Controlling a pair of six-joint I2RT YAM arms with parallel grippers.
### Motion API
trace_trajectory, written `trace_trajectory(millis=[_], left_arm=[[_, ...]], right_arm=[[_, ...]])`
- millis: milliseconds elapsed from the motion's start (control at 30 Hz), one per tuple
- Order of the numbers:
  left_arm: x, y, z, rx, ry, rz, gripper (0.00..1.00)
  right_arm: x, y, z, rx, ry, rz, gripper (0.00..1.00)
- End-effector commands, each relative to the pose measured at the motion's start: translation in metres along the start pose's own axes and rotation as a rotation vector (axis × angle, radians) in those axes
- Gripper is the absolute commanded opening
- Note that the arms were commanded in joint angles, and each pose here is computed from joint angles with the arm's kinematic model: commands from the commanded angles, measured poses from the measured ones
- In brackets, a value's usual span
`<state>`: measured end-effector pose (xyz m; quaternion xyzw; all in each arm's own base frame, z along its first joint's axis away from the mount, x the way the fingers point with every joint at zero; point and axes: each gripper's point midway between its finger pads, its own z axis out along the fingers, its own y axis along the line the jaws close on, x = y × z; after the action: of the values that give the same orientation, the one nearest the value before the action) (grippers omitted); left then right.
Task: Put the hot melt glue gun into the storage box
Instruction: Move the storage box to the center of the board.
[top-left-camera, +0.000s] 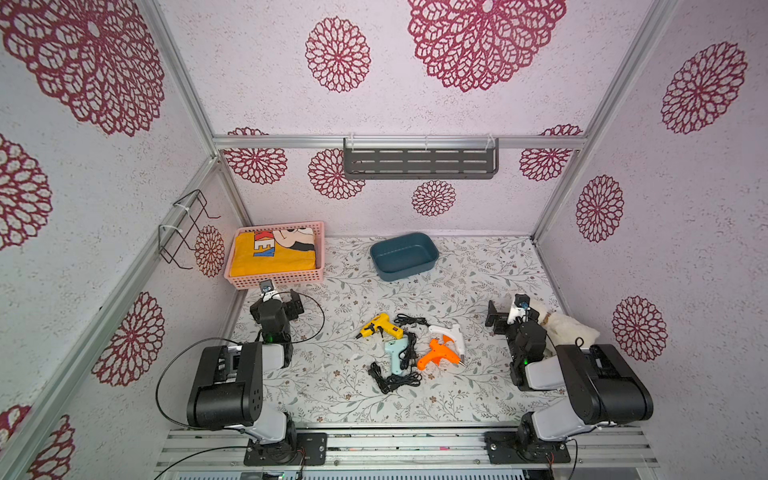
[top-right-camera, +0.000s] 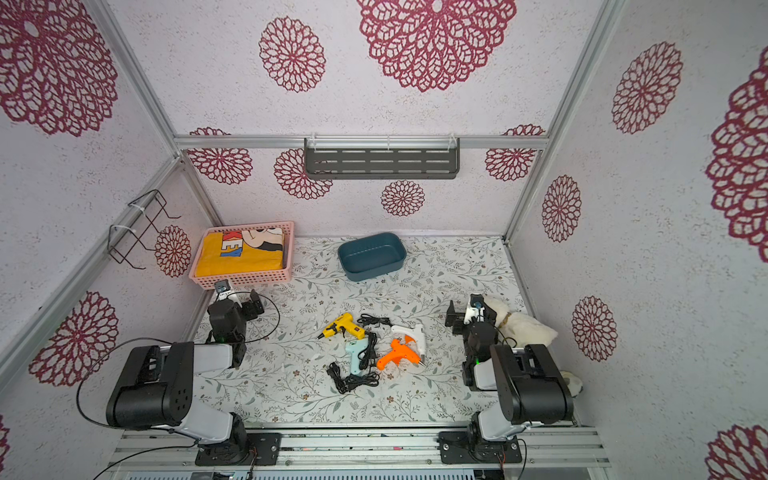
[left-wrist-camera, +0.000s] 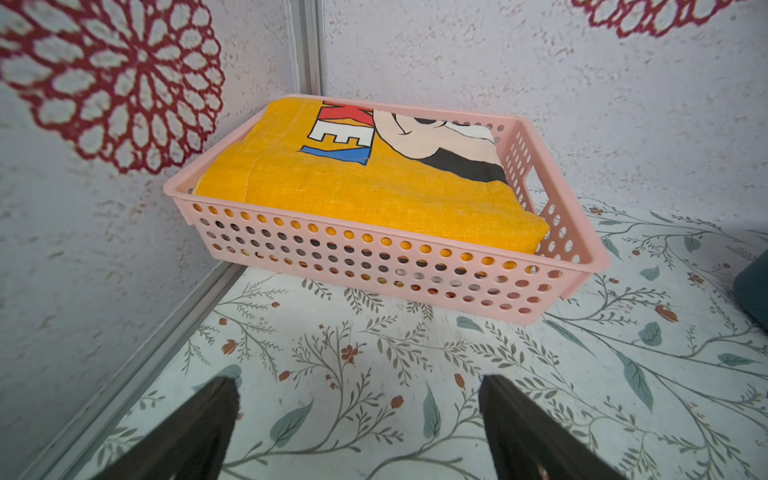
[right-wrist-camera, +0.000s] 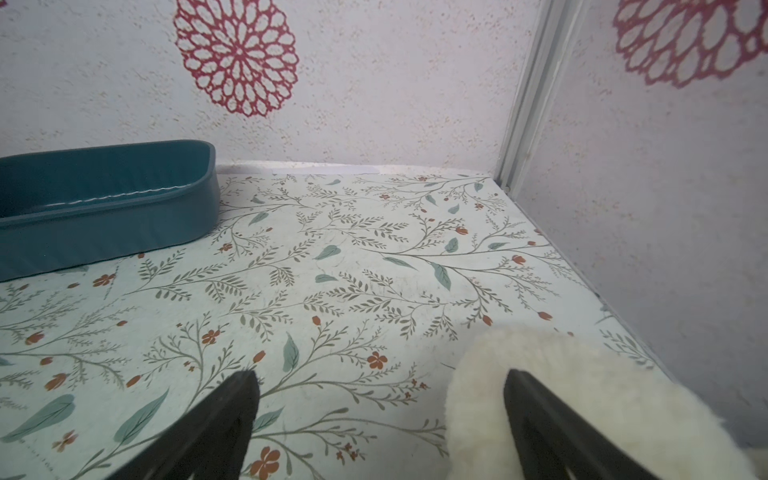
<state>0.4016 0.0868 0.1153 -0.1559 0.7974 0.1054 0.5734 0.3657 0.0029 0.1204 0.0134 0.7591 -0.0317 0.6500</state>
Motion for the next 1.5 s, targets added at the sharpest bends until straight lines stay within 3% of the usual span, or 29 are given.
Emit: trace_trajectory(millis=[0,133,267,333,433,500,567,733,1033,1467], left_arm=[[-0.042,-0.016,-0.003,0.026,0.053,0.048,0.98],[-0.083,-0.058,-0.016,0.148,0.087,0.073,0.98],[-0.1,-0.113,-0.025,0.254,0.15,0.134,0.98],[-0.103,-0.148,-0.027,0.302,0.19,0.178,0.97],[-0.107,-0.192,-0.024,0.355,0.241,0.192,0.96],[-0.096,-0.214,-0.016,0.363,0.304,0.178,0.94],[-0.091,-0.233,-0.009,0.367,0.363,0.145,0.89],[-0.05,-0.255,0.012,0.309,0.583,0.058,0.8],[-0.012,-0.283,0.031,0.274,0.767,-0.105,0.77],[0.012,-0.328,0.044,0.276,0.814,-0.14,0.74]], right_arm=[[-0.04,0.001,0.004,0.057,-0.056,-0.025,0.99],[-0.068,0.025,0.005,0.008,-0.06,-0.07,0.99],[-0.091,0.043,0.012,-0.017,-0.03,-0.034,0.99],[-0.084,0.044,0.032,0.02,0.125,0.031,0.99],[-0.063,0.054,0.061,0.036,0.367,0.012,0.99],[-0.059,0.06,0.073,0.054,0.431,-0.017,0.99],[-0.068,0.07,0.08,0.023,0.42,-0.015,0.99],[-0.081,0.096,0.091,-0.092,0.476,0.032,0.99],[-0.065,0.123,0.099,-0.201,0.651,0.091,0.99],[-0.038,0.131,0.095,-0.247,0.763,0.118,0.99]])
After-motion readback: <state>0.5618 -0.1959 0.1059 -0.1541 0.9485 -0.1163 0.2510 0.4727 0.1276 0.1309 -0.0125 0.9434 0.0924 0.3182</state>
